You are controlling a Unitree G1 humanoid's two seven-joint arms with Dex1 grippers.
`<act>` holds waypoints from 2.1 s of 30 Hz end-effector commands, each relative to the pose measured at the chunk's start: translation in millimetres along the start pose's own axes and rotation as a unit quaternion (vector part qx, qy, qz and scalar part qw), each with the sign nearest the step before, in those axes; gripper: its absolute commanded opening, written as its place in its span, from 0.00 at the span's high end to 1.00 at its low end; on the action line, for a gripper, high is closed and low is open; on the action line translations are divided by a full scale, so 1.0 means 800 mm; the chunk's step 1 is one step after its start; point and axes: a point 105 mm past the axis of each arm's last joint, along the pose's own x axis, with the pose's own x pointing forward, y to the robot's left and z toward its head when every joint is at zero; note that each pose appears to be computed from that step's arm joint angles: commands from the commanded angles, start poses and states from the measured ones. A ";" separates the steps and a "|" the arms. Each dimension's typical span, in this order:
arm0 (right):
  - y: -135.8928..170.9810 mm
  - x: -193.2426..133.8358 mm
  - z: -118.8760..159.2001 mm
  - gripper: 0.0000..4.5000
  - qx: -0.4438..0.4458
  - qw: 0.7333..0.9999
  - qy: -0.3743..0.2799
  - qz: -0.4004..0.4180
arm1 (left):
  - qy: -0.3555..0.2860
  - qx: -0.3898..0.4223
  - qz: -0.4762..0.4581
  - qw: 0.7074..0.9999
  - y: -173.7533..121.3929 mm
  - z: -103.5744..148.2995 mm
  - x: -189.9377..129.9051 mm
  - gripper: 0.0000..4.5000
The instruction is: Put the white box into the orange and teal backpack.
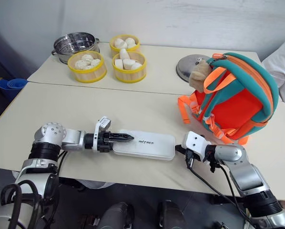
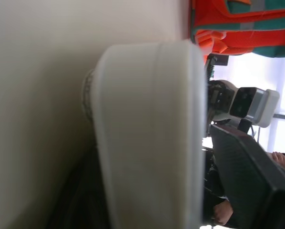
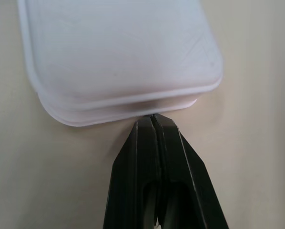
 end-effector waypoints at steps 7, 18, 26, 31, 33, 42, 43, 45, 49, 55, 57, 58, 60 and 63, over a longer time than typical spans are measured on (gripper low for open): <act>0.012 -0.065 -0.030 0.89 0.114 0.988 -0.047 -0.093 | -0.055 0.158 -0.083 0.982 -0.042 -0.006 -0.026 0.72; -0.039 -0.150 0.017 0.07 0.169 0.917 -0.185 -0.312 | -0.126 0.518 -0.084 0.842 -0.058 -0.013 -0.088 0.72; -0.120 -0.091 0.058 0.00 0.168 0.914 -0.210 -0.302 | -0.124 0.531 -0.073 0.835 -0.050 -0.012 -0.096 0.72; -0.152 -0.055 0.096 0.04 0.180 0.906 -0.262 -0.278 | -0.130 0.512 -0.079 0.846 -0.051 -0.022 -0.107 0.72; -0.155 -0.043 0.103 0.14 0.172 0.910 -0.262 -0.272 | -0.140 0.499 -0.078 0.851 -0.051 -0.024 -0.115 0.72; -0.103 -0.021 0.152 0.80 0.140 0.921 -0.341 -0.127 | -0.248 0.454 -0.074 0.852 -0.064 -0.003 -0.172 0.72; -0.094 -0.021 0.160 0.87 0.139 0.920 -0.350 -0.107 | -0.257 0.452 -0.071 0.851 -0.064 0.000 -0.179 0.72; -0.062 -0.024 0.181 1.00 0.144 0.916 -0.372 -0.035 | -0.283 0.443 -0.065 0.848 -0.066 0.005 -0.197 0.72; 0.003 -0.045 0.208 1.00 0.187 0.897 -0.384 0.120 | -0.324 0.435 -0.062 0.838 -0.080 0.013 -0.222 0.72; 0.041 -0.087 0.203 1.00 0.227 0.892 -0.330 0.207 | -0.335 0.443 -0.076 0.828 -0.105 0.011 -0.244 0.72; 0.023 -0.103 0.191 1.00 0.246 0.898 -0.322 0.170 | -0.318 0.457 -0.098 0.825 -0.122 0.002 -0.239 0.72; 0.018 -0.108 0.187 1.00 0.251 0.900 -0.318 0.159 | -0.311 0.462 -0.107 0.823 -0.129 -0.002 -0.236 0.72; 0.014 -0.111 0.176 1.00 0.252 0.909 -0.297 0.148 | -0.300 0.477 -0.124 0.817 -0.143 -0.006 -0.227 0.72; 0.006 -0.113 0.151 1.00 0.262 0.920 -0.262 0.125 | -0.270 0.510 -0.132 0.806 -0.157 -0.007 -0.203 0.72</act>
